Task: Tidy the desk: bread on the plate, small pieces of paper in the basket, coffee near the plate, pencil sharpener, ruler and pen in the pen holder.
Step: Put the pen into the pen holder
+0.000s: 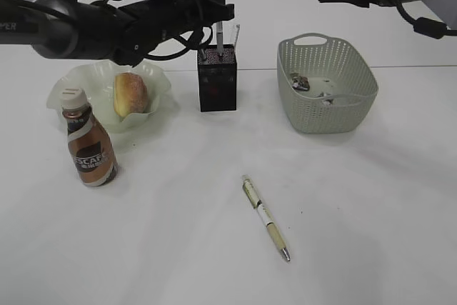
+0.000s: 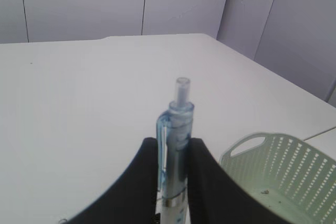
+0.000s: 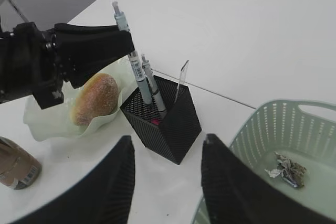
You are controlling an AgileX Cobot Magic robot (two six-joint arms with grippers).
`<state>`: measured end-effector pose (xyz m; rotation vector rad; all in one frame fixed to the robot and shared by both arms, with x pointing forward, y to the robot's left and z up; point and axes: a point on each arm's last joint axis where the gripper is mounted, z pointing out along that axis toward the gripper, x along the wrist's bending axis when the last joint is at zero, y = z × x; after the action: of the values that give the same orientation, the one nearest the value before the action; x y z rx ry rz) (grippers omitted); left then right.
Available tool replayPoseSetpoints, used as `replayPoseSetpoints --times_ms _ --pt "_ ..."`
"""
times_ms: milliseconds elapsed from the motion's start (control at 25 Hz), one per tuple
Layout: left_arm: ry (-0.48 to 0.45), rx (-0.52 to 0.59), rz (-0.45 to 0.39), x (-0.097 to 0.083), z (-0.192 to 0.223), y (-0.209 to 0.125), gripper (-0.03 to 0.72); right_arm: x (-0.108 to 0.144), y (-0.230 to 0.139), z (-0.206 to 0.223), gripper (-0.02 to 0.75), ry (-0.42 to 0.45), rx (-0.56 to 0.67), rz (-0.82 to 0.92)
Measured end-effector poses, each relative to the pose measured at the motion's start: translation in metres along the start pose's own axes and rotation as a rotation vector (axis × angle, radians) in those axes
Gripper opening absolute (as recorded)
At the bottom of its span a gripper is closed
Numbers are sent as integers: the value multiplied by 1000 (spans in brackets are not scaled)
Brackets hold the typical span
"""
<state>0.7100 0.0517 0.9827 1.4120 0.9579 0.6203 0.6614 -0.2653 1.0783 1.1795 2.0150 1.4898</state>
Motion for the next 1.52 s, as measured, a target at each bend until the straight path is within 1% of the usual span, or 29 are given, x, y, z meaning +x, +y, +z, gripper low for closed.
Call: replayPoseSetpoints --times_ms 400,600,720,880,960,1080,1320,1440,1520 --pt "5 20 -1 2 2 -9 98 0 0 0 314 -3 -1 0" --pt "7 27 -1 2 2 -10 131 0 0 0 314 -3 -1 0" --pt "8 29 -1 2 2 -10 201 0 0 0 313 -3 -1 0" --pt "10 34 -1 2 2 -10 351 2 0 0 313 25 5 0" --pt "15 47 -1 3 2 -11 384 3 -1 0 314 35 7 0" --pt "20 57 -1 3 2 -12 398 4 -1 0 314 40 8 0" --pt "21 61 -2 3 2 -13 400 4 -1 0 313 40 9 4" --pt "22 63 -2 3 2 -13 400 3 -1 0 313 34 7 4" --pt "23 66 -2 4 2 -13 400 1 0 0 313 16 4 11"
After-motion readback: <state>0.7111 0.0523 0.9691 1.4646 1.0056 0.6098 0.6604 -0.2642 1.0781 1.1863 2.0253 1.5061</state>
